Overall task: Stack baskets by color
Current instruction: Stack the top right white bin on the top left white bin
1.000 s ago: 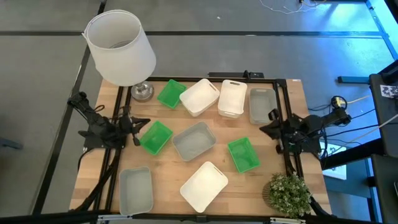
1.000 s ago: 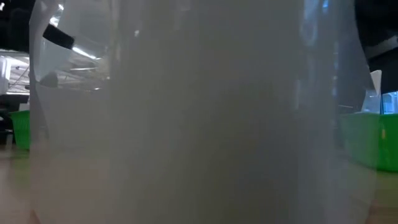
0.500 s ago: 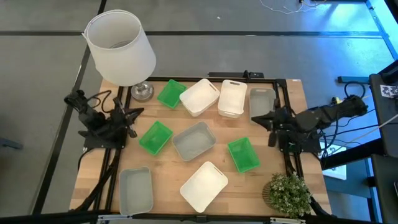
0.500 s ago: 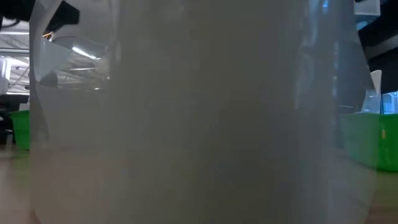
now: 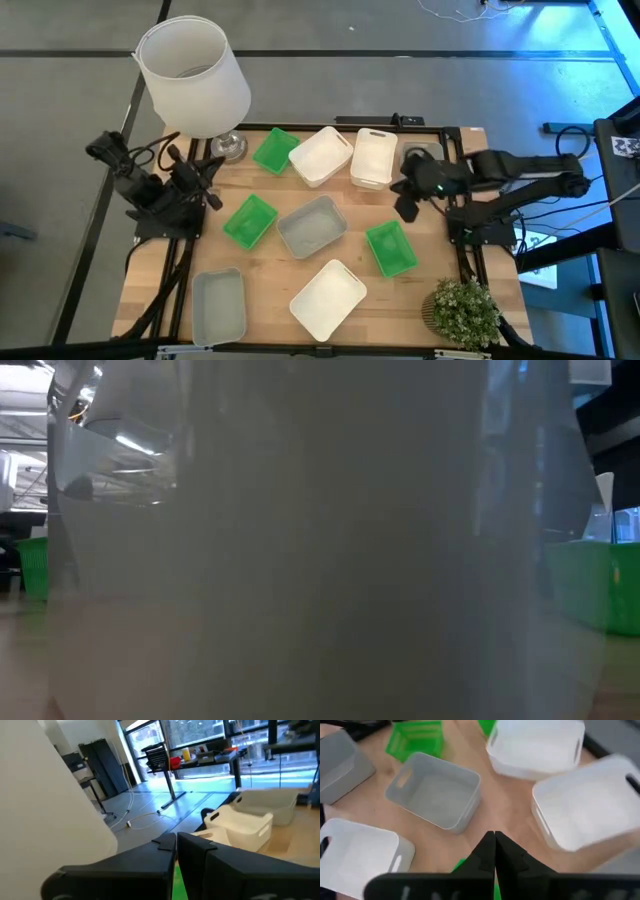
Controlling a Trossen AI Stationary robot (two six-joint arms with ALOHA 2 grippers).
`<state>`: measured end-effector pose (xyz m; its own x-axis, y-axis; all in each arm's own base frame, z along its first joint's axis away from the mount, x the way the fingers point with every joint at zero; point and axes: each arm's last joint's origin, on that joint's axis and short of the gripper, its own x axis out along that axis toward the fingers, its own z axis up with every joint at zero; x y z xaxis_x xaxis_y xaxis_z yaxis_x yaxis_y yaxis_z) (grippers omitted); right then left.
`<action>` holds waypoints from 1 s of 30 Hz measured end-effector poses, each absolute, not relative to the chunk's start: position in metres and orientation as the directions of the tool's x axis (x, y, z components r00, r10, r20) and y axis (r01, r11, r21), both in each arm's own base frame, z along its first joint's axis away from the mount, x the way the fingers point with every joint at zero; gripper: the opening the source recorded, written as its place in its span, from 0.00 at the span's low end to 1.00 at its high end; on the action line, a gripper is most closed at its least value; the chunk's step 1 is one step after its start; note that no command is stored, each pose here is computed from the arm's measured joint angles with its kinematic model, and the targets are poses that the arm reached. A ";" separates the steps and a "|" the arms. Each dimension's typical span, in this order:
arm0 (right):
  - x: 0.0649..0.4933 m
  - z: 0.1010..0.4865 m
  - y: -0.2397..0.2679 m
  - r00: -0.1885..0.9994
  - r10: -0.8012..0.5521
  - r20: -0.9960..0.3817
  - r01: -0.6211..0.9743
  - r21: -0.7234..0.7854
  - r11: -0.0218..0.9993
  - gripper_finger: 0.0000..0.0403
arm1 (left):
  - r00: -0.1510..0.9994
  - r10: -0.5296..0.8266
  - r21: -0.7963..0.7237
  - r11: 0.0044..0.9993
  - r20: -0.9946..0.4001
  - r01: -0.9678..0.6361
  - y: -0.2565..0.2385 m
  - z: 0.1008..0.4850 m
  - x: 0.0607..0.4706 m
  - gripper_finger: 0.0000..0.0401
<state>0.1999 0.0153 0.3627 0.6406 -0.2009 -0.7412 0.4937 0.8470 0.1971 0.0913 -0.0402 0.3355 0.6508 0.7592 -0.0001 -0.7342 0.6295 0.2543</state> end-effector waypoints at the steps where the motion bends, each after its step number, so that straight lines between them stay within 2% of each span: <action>1: 0.204 0.364 0.012 0.627 -0.185 -0.757 0.500 0.210 0.840 0.01 | 0.650 0.760 0.234 0.632 0.000 -0.739 -0.042 0.340 0.093 0.03; 9: 0.235 0.358 -0.003 0.573 -0.033 -0.819 0.344 0.204 0.916 0.10 | 0.633 0.774 0.193 0.621 0.000 -0.760 -0.047 0.348 0.103 0.03; 19: 0.247 0.347 -0.012 0.536 -0.049 -0.843 0.288 0.128 0.949 0.28 | 0.640 0.768 0.106 0.636 0.001 -0.764 -0.051 0.357 0.107 0.03; 25: 0.247 0.347 -0.015 0.536 -0.055 -0.842 0.297 0.128 0.946 0.30 | 0.726 0.686 0.142 0.715 0.044 -0.684 -0.056 0.390 0.106 0.03; 30: 0.247 0.347 -0.015 0.537 -0.055 -0.842 0.275 0.113 0.955 0.30 | 0.797 0.602 0.122 0.789 0.044 -0.602 -0.066 0.397 0.097 0.03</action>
